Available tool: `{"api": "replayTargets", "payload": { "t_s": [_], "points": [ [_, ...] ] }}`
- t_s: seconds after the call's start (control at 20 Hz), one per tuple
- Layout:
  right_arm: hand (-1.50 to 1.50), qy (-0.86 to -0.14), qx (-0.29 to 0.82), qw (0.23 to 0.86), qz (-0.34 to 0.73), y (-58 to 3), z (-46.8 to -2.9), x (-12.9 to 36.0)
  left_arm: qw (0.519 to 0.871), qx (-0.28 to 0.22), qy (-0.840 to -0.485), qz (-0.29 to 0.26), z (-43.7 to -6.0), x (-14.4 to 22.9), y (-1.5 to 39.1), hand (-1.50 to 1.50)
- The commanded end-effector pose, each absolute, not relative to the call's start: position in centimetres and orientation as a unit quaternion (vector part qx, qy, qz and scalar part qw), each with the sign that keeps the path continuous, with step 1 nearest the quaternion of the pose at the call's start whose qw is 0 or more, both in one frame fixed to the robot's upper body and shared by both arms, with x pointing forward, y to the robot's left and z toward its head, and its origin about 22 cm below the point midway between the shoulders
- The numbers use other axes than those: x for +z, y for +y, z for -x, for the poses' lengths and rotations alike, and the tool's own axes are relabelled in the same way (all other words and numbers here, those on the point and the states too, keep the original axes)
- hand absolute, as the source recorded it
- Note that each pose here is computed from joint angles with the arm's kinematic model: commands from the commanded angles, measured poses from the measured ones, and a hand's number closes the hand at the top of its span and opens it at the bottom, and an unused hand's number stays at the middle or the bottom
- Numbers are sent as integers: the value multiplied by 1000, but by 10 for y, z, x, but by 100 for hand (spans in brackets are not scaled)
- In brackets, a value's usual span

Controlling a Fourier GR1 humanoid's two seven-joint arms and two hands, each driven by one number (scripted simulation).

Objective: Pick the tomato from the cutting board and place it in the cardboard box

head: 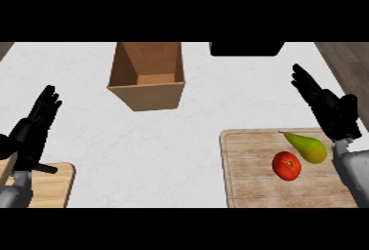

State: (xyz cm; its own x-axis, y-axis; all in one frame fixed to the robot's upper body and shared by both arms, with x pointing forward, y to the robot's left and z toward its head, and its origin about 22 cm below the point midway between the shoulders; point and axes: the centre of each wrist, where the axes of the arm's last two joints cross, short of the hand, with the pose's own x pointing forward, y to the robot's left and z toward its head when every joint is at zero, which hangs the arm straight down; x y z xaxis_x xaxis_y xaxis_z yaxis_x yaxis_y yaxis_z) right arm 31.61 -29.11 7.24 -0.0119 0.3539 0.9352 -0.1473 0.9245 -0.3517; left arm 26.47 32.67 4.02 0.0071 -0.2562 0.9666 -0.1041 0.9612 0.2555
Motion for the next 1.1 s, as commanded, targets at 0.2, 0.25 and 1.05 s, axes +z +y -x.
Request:
{"api": "replayTargets", "payload": {
  "t_s": [0.2, 0.25, 1.05],
  "points": [
    [-150, -809, 160, 541, -166, -241, -323, 126, 696, -86, -675, -227, -261, 40, 299, 0],
    [-150, -819, 161, 503, -224, -222, -319, 131, 701, -92, -667, -237, -261, 44, 298, 0],
    [-150, -749, 372, 543, 78, -343, -294, 121, 721, -101, -647, -226, -250, 21, 290, 0]
  ]
}}
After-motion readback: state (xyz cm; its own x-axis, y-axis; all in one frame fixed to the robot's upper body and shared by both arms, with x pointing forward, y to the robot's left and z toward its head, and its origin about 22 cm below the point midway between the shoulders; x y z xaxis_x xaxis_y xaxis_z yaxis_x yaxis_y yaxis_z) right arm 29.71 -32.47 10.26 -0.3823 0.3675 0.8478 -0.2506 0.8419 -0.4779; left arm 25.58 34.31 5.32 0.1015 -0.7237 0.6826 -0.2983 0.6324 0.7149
